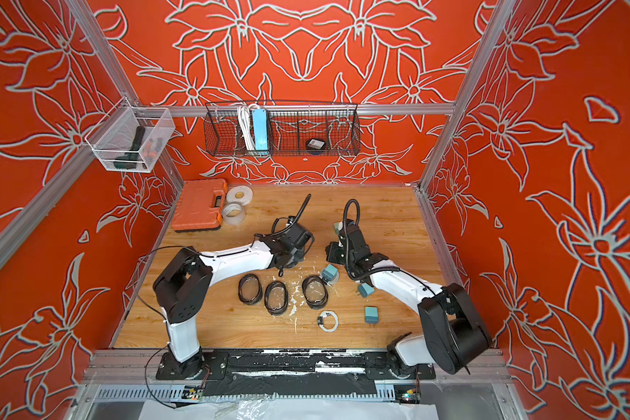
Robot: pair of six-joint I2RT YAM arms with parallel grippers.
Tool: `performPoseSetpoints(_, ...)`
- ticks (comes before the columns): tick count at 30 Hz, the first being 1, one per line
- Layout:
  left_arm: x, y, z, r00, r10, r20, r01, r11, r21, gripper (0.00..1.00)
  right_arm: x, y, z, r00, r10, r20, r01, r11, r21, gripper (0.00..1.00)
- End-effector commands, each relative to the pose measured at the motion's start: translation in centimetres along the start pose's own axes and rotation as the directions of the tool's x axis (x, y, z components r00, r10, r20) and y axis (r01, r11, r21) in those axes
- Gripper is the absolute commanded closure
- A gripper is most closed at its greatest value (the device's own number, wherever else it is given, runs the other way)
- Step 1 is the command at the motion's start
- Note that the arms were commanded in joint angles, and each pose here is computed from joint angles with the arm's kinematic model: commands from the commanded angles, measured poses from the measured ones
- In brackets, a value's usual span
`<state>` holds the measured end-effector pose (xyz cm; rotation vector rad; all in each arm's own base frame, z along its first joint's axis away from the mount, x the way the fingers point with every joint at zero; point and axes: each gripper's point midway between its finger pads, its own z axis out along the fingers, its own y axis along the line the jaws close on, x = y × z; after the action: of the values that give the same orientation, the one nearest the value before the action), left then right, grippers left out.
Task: Pack away charging kits
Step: Pick up the storage bag at the center of the board.
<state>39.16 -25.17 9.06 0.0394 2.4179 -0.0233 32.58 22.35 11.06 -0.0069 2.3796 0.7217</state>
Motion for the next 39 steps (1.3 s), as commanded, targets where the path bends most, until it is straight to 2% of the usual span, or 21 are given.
performPoseSetpoints(1,-1.2,0.3,-0.7,0.997,-0.076,0.023,0.074,0.994,0.077,1.00,0.7,3.7,0.9,1.000,-0.007,-0.012,0.005,0.991,-0.133,0.89)
performPoseSetpoints(13,-1.5,0.2,-1.2,0.992,-0.122,0.041,0.114,0.979,0.171,1.00,2.8,9.2,1.6,0.999,-0.012,-0.031,0.000,0.934,-0.358,0.96)
performPoseSetpoints(18,-1.8,0.5,-1.8,0.987,-0.151,0.053,0.139,0.972,0.189,1.00,3.8,9.8,3.2,0.997,0.008,-0.071,-0.035,0.920,-0.390,1.00)
performPoseSetpoints(23,-1.8,0.5,-2.1,0.983,-0.178,0.053,0.161,0.958,0.238,1.00,4.3,10.9,4.4,0.994,0.017,-0.107,-0.064,0.891,-0.450,1.00)
performPoseSetpoints(33,-1.3,0.2,-2.6,0.981,-0.191,0.029,0.171,0.928,0.330,1.00,4.5,10.0,6.2,0.993,0.022,-0.114,-0.066,0.915,-0.399,1.00)
performPoseSetpoints(39,-1.0,-1.1,-3.7,0.981,-0.192,0.018,0.165,0.886,0.433,1.00,4.5,9.8,7.9,0.991,0.034,-0.131,-0.082,0.921,-0.380,1.00)
